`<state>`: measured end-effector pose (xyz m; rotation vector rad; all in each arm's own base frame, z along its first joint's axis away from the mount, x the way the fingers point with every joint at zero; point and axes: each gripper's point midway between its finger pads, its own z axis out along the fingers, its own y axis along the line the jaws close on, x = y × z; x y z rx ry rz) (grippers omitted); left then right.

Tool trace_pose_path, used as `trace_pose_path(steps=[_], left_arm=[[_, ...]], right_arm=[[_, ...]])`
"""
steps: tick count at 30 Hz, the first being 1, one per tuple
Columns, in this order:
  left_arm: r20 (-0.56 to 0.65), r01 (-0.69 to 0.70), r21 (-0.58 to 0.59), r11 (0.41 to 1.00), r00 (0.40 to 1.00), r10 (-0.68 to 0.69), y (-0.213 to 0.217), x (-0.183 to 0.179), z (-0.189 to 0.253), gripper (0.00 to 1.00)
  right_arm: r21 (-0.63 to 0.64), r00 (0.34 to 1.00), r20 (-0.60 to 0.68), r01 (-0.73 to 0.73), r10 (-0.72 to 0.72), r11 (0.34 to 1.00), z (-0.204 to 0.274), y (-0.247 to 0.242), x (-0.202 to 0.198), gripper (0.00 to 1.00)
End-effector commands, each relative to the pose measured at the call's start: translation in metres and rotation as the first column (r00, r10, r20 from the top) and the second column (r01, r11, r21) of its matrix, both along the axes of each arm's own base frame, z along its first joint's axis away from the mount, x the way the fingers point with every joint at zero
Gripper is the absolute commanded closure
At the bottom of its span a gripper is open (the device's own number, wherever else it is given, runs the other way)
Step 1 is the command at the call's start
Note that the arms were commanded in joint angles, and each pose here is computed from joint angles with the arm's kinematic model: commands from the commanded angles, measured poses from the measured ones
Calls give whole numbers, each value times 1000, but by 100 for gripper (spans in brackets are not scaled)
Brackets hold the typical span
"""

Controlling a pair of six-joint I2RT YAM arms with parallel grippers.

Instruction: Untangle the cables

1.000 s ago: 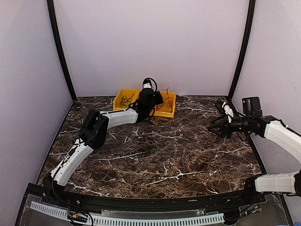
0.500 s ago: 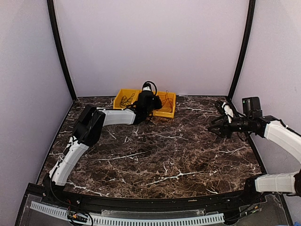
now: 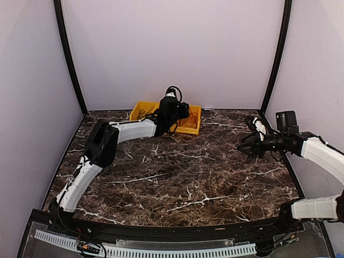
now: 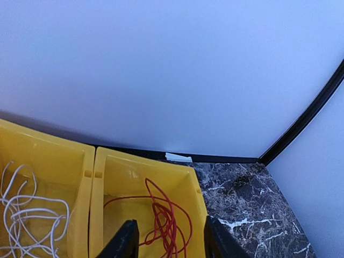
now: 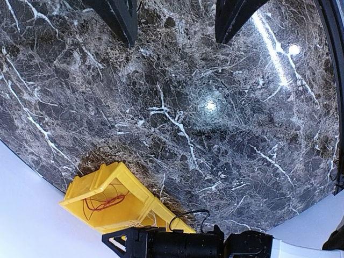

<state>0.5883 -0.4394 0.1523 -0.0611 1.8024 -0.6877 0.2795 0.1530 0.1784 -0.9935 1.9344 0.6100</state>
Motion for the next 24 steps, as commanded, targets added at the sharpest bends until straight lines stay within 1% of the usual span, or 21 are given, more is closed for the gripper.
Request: trace_pose_path(steps=[1,3,4,5,6,7,8,9,10,11,14,15,16,17,18,19,20,21,22,23,24], left_arm=[[46,-7,24,1000,999,6,6,-4,48,53],[22,2,54,999,1000,-4,12,-12,51,51],[33,4,45,999,999,-6,16,-17,68,51],[-6,14,75,997,1000,-14,20,-25,49,50],[28,15,46,999,999,-16,26,-33,78,50],[-13,18,80,997,1000,-17,33,-42,55,49],[26,14,52,999,1000,-16,41,-50,84,49],[-13,14,86,996,1000,-13,49,-59,62,49],[16,14,69,997,1000,-15,57,-68,87,49],[-19,19,103,994,1000,-18,64,-77,69,49],[-60,57,171,984,997,-47,85,-108,68,49],[-74,67,207,976,996,-52,90,-114,64,49],[-81,75,226,971,995,-58,98,-125,65,49],[-99,87,272,958,993,-62,104,-131,59,49],[-102,89,294,952,993,-61,113,-140,61,49],[-101,95,328,940,993,-66,121,-148,68,49],[-113,99,359,928,992,-62,127,-154,62,49],[-109,105,395,913,992,-67,135,-162,69,49],[-119,106,422,900,991,-62,142,-166,65,49],[-106,105,453,885,992,-63,150,-173,74,49],[-114,113,476,872,991,-66,155,-178,71,49]], right_arm=[[-2,1000,15,-4,4,1000,1,0,1,49],[-4,1000,17,-3,4,1000,1,-1,2,49],[-7,1000,20,-2,2,1000,2,-1,2,49],[-10,1000,23,1,-1,1000,2,-2,3,49],[-14,1000,28,6,-6,1000,3,-2,3,49],[-20,999,35,12,-11,1000,3,-3,4,49],[-23,999,41,17,-16,1000,4,-4,5,49],[-26,999,47,22,-21,999,4,-5,5,48],[-29,998,58,29,-28,999,6,-6,7,48],[-32,997,65,37,-35,999,7,-7,8,48],[-38,990,109,93,-89,995,17,-13,19,47],[-38,985,127,122,-116,992,22,-16,25,44],[-48,976,146,171,-163,984,26,-22,33,38],[-49,964,161,220,-210,974,31,-27,41,29],[-47,953,174,260,-249,964,37,-32,49,18],[-43,941,182,297,-285,954,42,-36,57,4],[-31,931,187,325,-314,945,48,-38,64,2],[-19,923,187,345,-335,939,54,-40,71,1],[-4,914,185,367,-360,930,60,-41,77,1],[27,895,187,407,-404,913,71,-44,86,1],[53,870,177,458,-459,888,77,-50,94,1]])
